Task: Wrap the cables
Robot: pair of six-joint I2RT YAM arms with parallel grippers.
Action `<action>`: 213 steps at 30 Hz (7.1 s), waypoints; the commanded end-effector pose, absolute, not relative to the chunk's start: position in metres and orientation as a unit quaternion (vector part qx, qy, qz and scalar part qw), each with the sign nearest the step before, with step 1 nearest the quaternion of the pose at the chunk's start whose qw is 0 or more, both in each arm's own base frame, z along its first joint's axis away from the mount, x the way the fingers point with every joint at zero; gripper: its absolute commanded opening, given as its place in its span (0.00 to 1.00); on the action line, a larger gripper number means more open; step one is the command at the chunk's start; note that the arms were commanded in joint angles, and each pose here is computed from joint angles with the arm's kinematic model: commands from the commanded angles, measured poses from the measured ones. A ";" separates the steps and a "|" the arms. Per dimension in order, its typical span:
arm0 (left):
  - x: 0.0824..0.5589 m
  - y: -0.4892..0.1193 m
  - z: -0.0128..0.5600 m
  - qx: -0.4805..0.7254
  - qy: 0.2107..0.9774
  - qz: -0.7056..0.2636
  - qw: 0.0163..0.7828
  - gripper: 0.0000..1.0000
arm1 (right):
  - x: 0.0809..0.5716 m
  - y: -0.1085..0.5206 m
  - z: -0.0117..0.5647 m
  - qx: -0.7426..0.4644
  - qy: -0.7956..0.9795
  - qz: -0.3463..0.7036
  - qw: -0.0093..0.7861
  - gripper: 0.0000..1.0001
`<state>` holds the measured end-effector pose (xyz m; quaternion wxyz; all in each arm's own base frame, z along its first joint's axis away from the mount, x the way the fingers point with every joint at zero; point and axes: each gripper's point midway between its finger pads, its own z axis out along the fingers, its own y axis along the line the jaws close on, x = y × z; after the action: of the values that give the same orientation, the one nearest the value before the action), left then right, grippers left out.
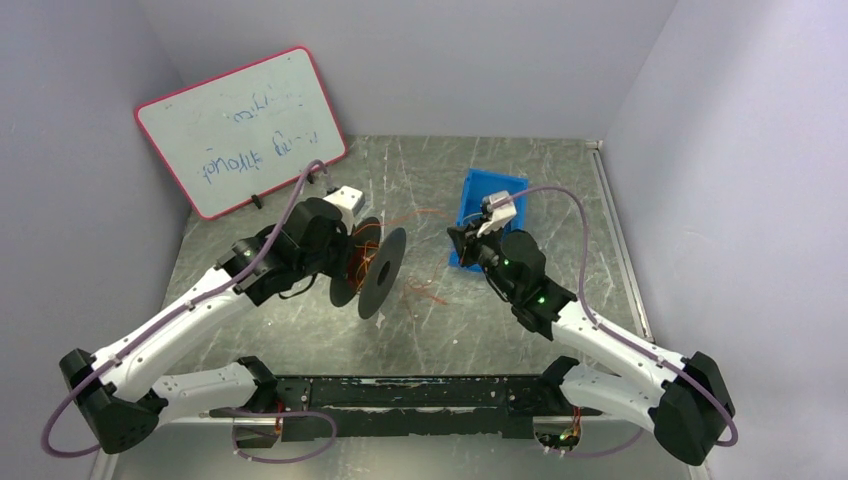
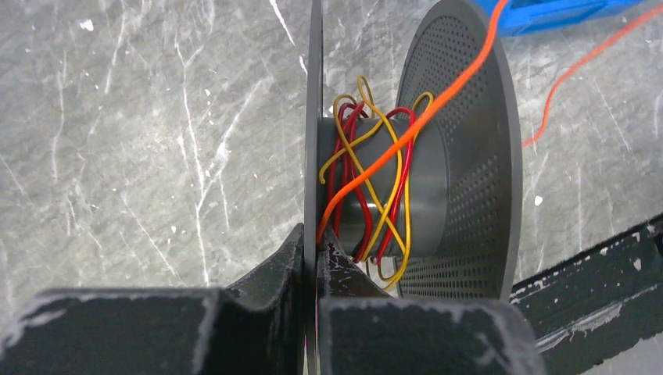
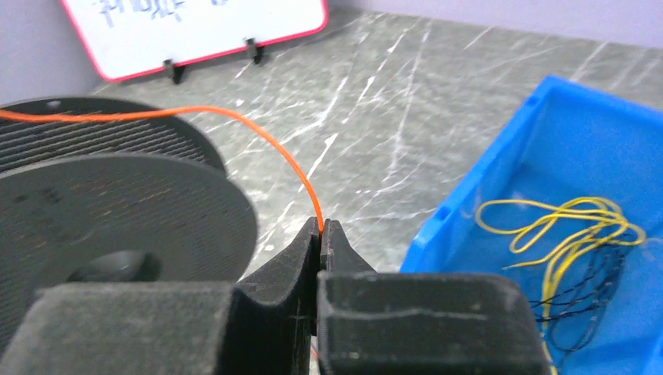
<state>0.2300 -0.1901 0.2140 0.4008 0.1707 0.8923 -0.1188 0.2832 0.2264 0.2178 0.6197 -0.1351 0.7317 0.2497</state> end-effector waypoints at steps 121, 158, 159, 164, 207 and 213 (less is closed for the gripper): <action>0.310 -0.187 0.401 -0.055 0.757 -0.156 0.632 0.07 | 0.059 0.365 0.172 -0.364 0.596 0.497 0.516 0.00; 0.258 -0.208 0.260 0.071 0.833 -0.039 0.547 0.07 | 0.170 0.316 0.297 -0.435 0.677 0.198 0.559 0.00; 0.255 -0.210 0.259 0.076 0.834 -0.040 0.546 0.07 | 0.176 0.314 0.297 -0.434 0.679 0.186 0.562 0.00; 0.242 -0.220 0.255 0.107 0.835 -0.049 0.538 0.07 | 0.209 0.302 0.301 -0.419 0.682 0.137 0.583 0.00; 0.118 -0.246 0.410 0.285 0.680 -0.390 0.551 0.07 | 0.229 0.284 0.172 -0.310 0.696 0.366 0.535 0.04; 0.105 -0.246 0.437 0.288 0.655 -0.429 0.552 0.07 | 0.219 0.287 0.169 -0.305 0.680 0.398 0.535 0.10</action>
<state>0.1303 -0.2438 0.3483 0.5116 0.3130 0.7406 -0.3031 0.2137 0.2958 0.1844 0.5377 -0.3301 0.6648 0.3999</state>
